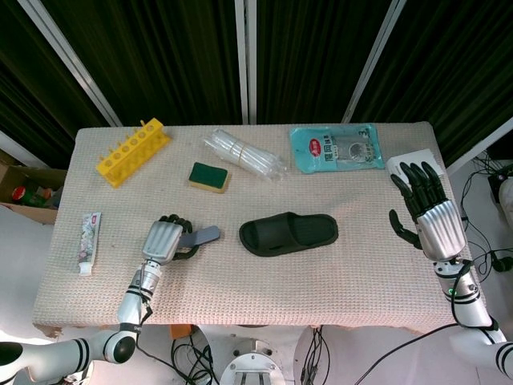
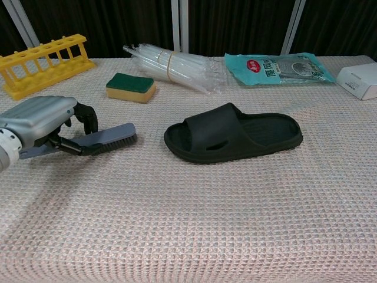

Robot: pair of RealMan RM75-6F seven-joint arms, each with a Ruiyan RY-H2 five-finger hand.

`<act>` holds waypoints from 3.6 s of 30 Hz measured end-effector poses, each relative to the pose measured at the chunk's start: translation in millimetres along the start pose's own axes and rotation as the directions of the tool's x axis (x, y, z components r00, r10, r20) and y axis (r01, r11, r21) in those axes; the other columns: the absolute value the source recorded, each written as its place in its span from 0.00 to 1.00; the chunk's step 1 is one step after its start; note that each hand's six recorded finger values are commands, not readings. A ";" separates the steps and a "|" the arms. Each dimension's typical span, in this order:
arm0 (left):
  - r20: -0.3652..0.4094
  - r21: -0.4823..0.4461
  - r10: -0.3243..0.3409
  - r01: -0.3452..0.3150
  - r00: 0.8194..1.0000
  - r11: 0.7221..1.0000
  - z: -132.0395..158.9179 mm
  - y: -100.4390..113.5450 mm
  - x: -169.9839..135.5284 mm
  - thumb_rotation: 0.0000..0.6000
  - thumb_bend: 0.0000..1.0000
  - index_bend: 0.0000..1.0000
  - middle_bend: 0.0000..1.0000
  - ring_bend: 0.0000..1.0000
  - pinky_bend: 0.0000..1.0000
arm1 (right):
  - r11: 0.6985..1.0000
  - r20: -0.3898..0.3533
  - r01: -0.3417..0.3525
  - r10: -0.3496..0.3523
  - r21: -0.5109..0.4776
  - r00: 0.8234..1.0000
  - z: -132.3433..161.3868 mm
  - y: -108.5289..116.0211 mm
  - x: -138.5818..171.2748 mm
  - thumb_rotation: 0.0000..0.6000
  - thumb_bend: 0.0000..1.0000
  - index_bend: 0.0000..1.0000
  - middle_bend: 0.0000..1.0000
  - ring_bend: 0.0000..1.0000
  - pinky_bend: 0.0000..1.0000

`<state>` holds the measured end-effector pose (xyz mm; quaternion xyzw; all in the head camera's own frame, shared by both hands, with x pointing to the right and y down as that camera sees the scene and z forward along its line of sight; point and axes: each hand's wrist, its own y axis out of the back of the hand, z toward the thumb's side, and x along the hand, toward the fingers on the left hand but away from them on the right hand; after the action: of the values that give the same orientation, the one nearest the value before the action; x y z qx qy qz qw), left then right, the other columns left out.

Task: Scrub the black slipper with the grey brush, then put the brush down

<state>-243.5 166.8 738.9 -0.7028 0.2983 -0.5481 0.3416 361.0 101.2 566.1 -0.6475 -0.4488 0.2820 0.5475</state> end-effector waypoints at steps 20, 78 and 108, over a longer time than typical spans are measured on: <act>0.008 -0.040 0.000 0.001 1.000 0.999 2.3 2.2 0.0 1.00 0.35 0.55 0.54 0.38 0.45 | 1.000 0.008 -0.010 0.010 0.008 1.000 -2.7 0.2 1.6 1.00 0.48 0.00 0.00 0.00 0.00; 0.029 -0.566 0.087 -0.055 0.996 0.822 -13.1 78.3 4.5 1.00 0.42 0.70 0.70 0.66 0.64 | 0.962 0.044 -0.265 0.262 0.065 0.964 -7.7 -34.4 10.2 1.00 0.48 0.01 0.01 0.00 0.00; 0.064 -0.689 -0.013 0.054 0.998 0.722 4.3 80.0 16.5 1.00 0.42 0.70 0.70 0.66 0.64 | 0.650 -0.040 -0.703 0.742 0.287 0.669 29.8 -168.0 56.2 1.00 0.80 0.00 0.00 0.00 0.00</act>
<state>-239.2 107.3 683.0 -0.7993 0.4586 -0.3845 0.0535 314.4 164.4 727.6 -0.7188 -0.0703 0.4796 0.4983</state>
